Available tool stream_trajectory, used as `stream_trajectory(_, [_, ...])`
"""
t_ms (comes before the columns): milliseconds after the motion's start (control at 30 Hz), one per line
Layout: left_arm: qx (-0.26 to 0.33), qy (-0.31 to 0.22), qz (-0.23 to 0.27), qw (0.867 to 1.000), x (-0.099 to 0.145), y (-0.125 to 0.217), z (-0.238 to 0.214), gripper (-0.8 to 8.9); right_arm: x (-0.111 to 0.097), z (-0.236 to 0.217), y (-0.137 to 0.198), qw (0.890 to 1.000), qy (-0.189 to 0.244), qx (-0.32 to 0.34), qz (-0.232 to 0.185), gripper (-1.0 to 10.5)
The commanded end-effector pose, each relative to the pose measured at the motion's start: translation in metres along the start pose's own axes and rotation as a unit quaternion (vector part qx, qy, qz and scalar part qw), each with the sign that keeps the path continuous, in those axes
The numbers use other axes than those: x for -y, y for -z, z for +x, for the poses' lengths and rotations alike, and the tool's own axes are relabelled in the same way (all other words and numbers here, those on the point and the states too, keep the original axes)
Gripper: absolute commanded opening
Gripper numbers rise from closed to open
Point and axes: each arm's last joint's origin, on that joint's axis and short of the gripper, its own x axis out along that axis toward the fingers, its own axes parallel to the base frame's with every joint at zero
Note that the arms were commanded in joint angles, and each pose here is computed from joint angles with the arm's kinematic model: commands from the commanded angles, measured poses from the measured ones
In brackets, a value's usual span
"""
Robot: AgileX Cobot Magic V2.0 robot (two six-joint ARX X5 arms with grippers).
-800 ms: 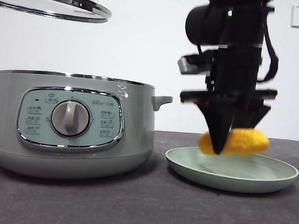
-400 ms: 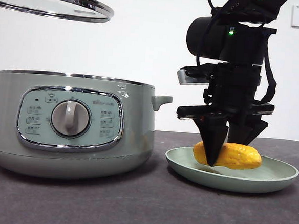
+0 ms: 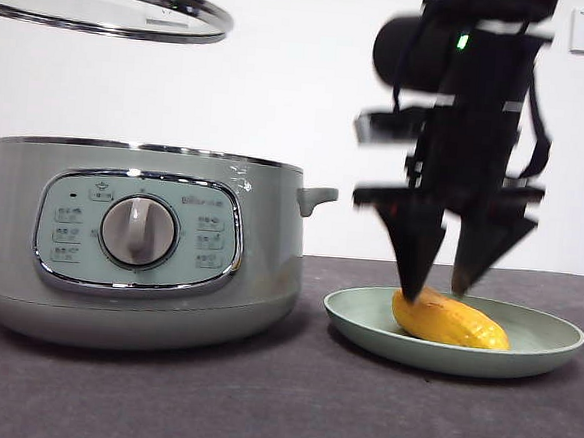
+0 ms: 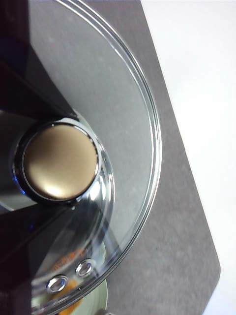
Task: Take the corn out from the steamer,put the corn on the plate,close the lid
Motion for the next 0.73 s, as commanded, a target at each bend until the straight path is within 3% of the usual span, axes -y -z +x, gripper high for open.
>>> stream_trajectory(33, [0.024, 0.01, -0.015, 1.0, 0.001, -0.007, 0.005, -0.09, 0.003, -0.02, 0.001, 1.0, -0.002, 0.027, 0.007, 2.6])
stream_trajectory(400, [-0.038, 0.058, -0.029, 0.997, 0.007, 0.006, 0.063, -0.09, 0.018, -0.102, 0.017, 0.99, -0.006, 0.136, 0.025, 2.5])
stream_trajectory(733, [-0.086, 0.078, -0.04, 0.992, 0.013, 0.021, 0.099, -0.09, 0.042, -0.129, 0.033, 0.986, 0.012, 0.154, 0.06, 2.5])
